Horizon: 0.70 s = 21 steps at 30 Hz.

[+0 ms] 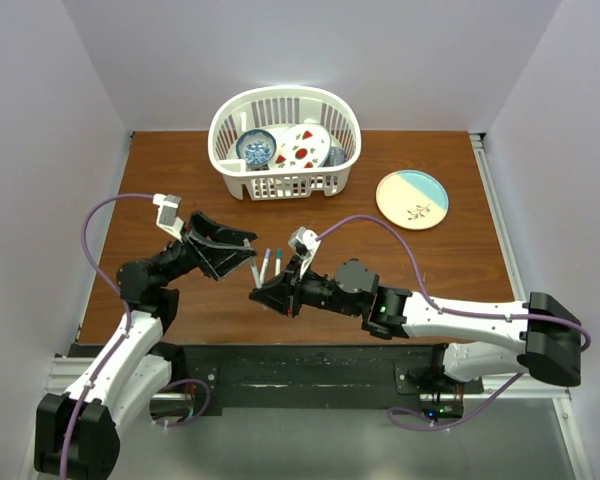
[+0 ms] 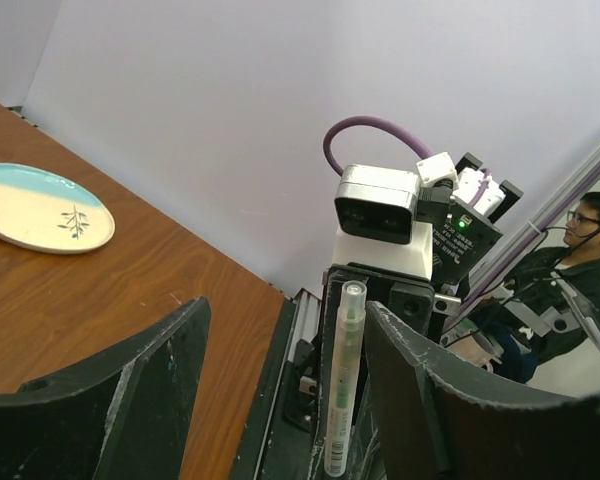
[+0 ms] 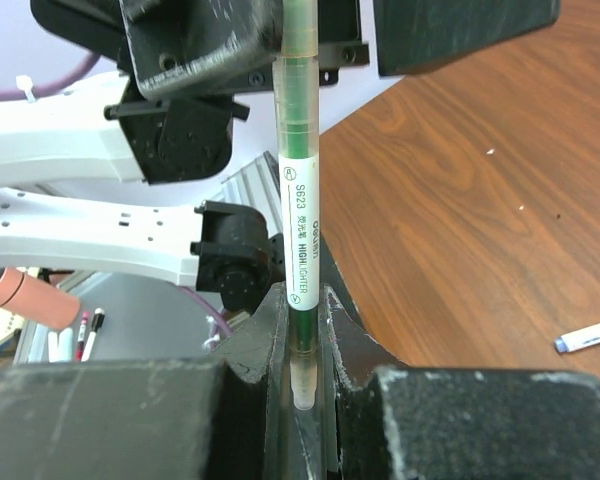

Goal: Insert the pens into the pen caps

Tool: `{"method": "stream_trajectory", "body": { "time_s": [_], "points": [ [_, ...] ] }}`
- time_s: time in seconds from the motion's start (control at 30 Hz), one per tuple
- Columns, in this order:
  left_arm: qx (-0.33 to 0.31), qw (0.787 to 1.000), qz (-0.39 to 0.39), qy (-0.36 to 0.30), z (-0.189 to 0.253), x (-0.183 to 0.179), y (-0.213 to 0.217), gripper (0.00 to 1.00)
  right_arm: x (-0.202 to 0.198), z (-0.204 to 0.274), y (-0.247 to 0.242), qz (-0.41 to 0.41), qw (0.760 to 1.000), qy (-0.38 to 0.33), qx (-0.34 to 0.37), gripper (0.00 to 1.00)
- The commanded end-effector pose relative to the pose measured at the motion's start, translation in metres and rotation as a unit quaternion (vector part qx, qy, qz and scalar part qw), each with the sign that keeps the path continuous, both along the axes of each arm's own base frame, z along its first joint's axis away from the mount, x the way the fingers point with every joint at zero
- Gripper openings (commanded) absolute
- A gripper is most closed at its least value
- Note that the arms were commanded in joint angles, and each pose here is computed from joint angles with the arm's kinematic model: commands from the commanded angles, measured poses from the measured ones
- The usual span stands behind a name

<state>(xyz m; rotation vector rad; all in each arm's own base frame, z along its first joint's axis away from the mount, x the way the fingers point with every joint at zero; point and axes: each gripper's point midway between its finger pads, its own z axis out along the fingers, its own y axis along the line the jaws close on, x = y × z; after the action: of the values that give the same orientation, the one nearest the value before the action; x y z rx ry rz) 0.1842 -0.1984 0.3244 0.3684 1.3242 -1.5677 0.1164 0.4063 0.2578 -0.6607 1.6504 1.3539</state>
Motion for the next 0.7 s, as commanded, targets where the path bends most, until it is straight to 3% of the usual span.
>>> {"method": "stream_trajectory", "body": {
  "time_s": [0.0,0.17,0.27,0.4,0.47,0.5,0.67],
  "points": [
    [0.007,0.999,-0.004,-0.044,0.019,-0.003,-0.001,0.67,-0.007,0.01,-0.001,0.016,1.0,0.0,0.016,0.0],
    [-0.002,0.999,-0.011,-0.049,0.026,-0.006,-0.001,0.64,-0.008,0.004,-0.002,0.017,1.0,0.006,0.011,0.0],
    [-0.005,0.999,-0.014,-0.051,0.029,-0.007,-0.001,0.54,-0.008,0.004,-0.003,0.016,1.0,0.007,0.012,0.0],
    [-0.009,0.999,-0.024,-0.046,0.026,-0.011,-0.002,0.19,-0.007,0.006,-0.004,0.012,1.0,0.006,0.014,0.0],
    [-0.011,0.999,-0.033,-0.042,0.023,-0.015,-0.002,0.12,-0.006,0.011,-0.003,0.01,1.0,0.004,0.019,0.0],
    [-0.01,0.999,-0.035,-0.035,0.016,-0.016,-0.002,0.03,-0.004,0.017,-0.002,0.006,1.0,-0.001,0.024,0.0],
    [-0.008,0.999,-0.035,0.005,-0.013,-0.018,-0.003,0.0,0.008,0.034,0.0,-0.022,0.999,-0.018,0.037,0.0]
  ]
}}
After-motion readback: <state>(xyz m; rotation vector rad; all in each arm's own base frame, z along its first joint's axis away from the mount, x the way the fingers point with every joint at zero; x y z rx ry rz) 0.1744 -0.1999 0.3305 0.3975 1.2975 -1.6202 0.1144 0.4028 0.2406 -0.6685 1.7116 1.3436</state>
